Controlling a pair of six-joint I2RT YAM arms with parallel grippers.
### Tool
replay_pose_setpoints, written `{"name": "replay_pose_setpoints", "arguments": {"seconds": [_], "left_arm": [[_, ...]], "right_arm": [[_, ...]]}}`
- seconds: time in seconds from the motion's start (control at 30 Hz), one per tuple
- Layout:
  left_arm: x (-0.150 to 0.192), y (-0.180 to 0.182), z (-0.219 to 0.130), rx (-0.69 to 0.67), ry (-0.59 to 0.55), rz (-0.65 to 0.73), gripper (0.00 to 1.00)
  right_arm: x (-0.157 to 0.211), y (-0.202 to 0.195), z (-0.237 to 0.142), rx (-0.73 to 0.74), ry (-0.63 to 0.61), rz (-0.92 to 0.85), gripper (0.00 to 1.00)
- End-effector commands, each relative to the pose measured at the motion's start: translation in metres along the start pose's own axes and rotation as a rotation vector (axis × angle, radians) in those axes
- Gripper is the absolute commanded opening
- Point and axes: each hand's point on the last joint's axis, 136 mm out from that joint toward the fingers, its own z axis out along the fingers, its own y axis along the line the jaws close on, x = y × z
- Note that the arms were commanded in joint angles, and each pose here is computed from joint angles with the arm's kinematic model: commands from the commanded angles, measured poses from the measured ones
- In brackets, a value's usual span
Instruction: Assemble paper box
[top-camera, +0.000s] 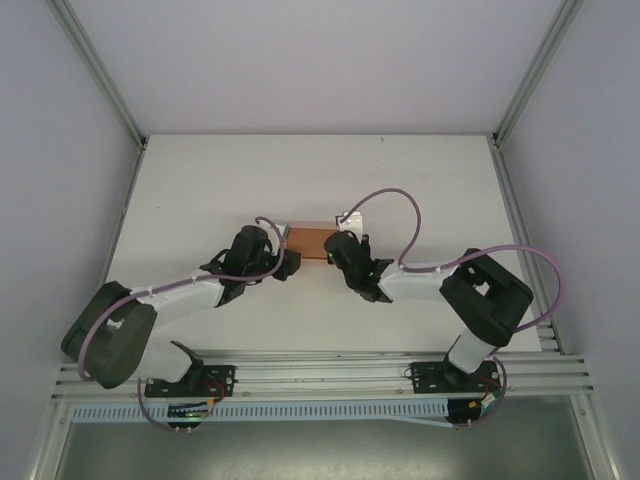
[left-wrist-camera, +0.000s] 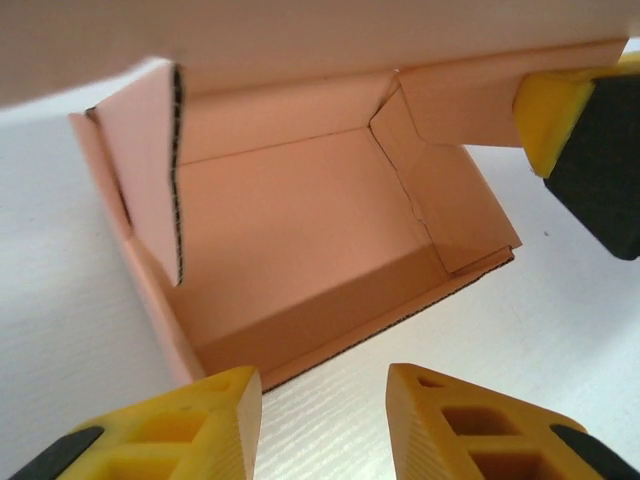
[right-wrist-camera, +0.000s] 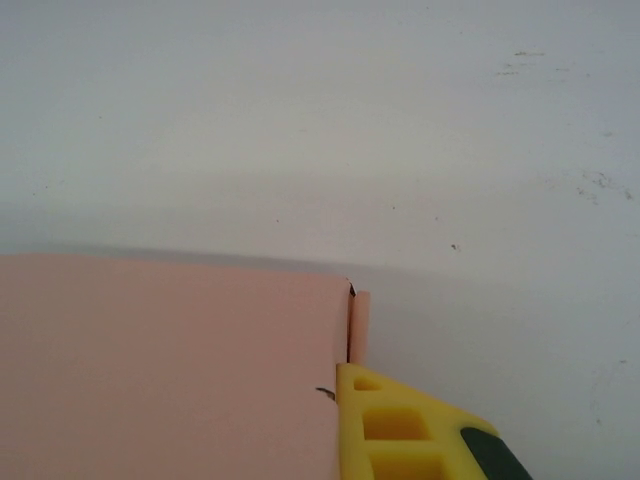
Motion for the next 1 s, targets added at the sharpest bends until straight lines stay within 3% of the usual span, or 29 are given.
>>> {"name": "replay_pose_setpoints", "arguments": {"seconds": [0.0,0.07,0.13,0.37,0.43,0.57,0.73,0.97], "left_arm": [[0.003,-0.001,-0.016,-0.025,0.05,-0.061,0.38],[-0.004,-0.003,-0.028,-0.038,0.045,-0.094,0.39],[-0.017,-0.003,-0.043,-0.071,0.022,-0.136,0.53],[-0.073,0.002,-0.085,-0.214,-0.064,-0.208,0.75],[-0.084,0.012,-0.084,-0.244,-0.056,-0.229,0.87],[-0.097,0.031,-0.059,-0.159,-0.006,-0.327,0.97],[-0.098,0.038,-0.018,-0.068,0.088,-0.346,0.97],[-0.071,0.048,0.023,-0.016,0.212,-0.423,0.76]], "right_arm": [[0.068,-0.013,-0.004,-0.008,0.191,-0.157,0.0],[0.074,-0.015,-0.005,-0.01,0.2,-0.167,0.0],[0.078,-0.015,-0.006,-0.024,0.202,-0.167,0.0],[0.088,-0.014,-0.003,-0.017,0.219,-0.269,0.0],[0.089,-0.009,-0.003,-0.045,0.207,-0.289,0.0],[0.092,-0.006,-0.003,-0.069,0.189,-0.322,0.0],[0.101,-0.007,0.0,-0.071,0.201,-0.379,0.0],[0.102,-0.009,-0.002,-0.079,0.192,-0.393,0.0]]}}
